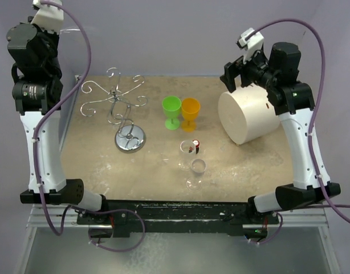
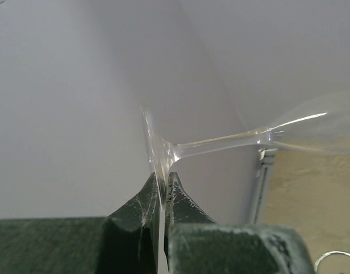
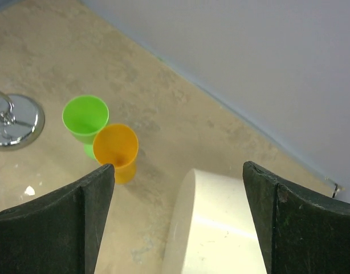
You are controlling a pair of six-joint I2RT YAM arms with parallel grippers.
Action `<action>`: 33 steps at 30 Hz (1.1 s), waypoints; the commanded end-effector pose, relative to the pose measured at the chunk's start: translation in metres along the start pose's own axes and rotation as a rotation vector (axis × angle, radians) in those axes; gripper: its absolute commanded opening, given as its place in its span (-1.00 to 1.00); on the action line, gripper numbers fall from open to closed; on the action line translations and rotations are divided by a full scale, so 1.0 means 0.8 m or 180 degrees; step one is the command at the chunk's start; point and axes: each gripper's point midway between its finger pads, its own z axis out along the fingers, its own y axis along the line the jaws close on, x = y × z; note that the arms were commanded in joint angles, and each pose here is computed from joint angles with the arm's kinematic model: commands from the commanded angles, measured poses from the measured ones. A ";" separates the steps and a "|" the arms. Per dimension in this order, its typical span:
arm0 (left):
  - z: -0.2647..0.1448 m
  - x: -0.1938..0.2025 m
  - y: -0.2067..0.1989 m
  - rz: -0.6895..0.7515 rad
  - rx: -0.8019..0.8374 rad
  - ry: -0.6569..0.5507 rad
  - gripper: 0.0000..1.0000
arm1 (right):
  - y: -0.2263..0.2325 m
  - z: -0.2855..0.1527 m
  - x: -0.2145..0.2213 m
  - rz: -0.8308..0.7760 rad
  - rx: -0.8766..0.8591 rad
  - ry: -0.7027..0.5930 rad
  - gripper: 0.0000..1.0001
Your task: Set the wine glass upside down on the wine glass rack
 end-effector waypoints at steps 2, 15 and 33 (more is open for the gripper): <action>0.022 0.029 0.023 0.0732 -0.0486 0.0306 -1.00 | -0.008 -0.009 0.012 -0.0152 0.0193 -0.0034 0.92; 0.034 0.060 -0.111 0.2435 0.0280 0.0288 -1.00 | 0.000 -0.014 0.068 -0.0070 0.0209 0.0173 0.93; -0.005 0.084 -0.182 0.2481 0.1432 0.0030 -1.00 | -0.008 -0.026 0.075 0.0004 0.0233 0.0147 0.93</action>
